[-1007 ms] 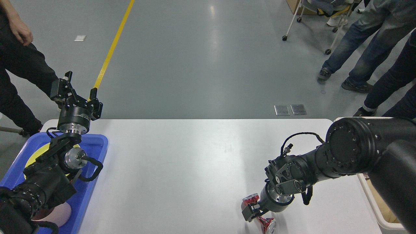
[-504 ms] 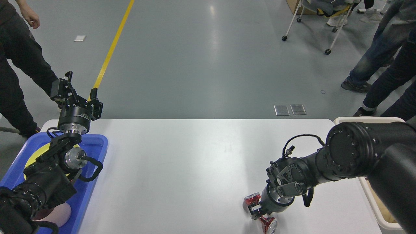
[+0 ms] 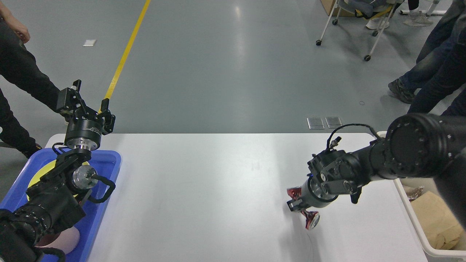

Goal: Tidy desktop

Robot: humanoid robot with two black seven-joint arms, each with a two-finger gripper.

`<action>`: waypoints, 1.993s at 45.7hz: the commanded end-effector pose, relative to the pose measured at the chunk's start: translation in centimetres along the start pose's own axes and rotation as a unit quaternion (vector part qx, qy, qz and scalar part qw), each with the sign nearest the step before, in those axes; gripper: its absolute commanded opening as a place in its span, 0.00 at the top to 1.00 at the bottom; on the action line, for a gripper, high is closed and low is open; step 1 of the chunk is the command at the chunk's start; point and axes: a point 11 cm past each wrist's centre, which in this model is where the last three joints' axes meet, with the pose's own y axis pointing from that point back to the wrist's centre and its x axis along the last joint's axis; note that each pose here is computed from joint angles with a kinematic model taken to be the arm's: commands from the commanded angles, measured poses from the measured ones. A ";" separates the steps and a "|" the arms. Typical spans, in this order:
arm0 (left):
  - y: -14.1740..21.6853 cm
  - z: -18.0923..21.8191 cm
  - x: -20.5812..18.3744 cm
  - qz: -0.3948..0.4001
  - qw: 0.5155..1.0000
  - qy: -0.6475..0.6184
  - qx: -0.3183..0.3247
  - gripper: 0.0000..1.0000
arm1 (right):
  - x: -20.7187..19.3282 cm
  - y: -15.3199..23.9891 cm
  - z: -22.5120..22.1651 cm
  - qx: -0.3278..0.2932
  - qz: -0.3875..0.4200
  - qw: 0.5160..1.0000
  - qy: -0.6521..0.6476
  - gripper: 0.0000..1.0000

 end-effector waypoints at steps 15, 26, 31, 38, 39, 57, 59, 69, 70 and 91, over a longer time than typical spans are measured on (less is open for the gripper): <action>0.0 0.0 0.0 0.000 1.000 0.000 0.000 0.04 | 12.4 23.5 10.5 -0.022 0.271 0.954 -0.122 1.00; 0.0 0.0 0.0 0.000 1.000 0.000 0.000 0.04 | 11.6 26.4 14.6 -0.041 0.310 0.935 -0.167 1.00; 0.0 0.0 0.0 0.000 1.000 0.000 0.000 0.04 | 10.3 24.6 19.0 -0.071 0.316 0.923 -0.208 1.00; 0.0 0.0 0.0 0.000 1.000 0.000 0.000 0.04 | 6.3 21.1 26.9 -0.134 0.327 0.892 -0.283 1.00; 0.0 0.0 0.0 0.000 1.000 0.000 0.000 0.04 | 5.4 20.5 28.0 -0.145 0.329 0.886 -0.293 1.00; 0.0 0.0 0.0 0.000 1.000 0.000 0.000 0.04 | -11.7 7.9 35.8 -0.286 0.327 0.817 -0.379 0.60; 0.0 0.0 0.0 0.000 1.000 0.000 0.000 0.04 | -13.5 7.1 36.1 -0.307 0.347 0.803 -0.375 0.07; 0.0 -0.1 -0.1 0.000 1.000 0.000 0.000 0.04 | -16.5 5.2 35.7 -0.312 0.378 0.765 -0.418 0.00; 0.0 0.0 0.0 0.000 1.000 0.000 0.000 0.04 | -16.4 5.2 35.7 -0.309 0.382 0.761 -0.424 0.00; 0.0 0.0 0.0 0.000 1.000 0.000 0.000 0.04 | -9.2 6.3 33.9 -0.162 0.496 0.598 -0.609 0.00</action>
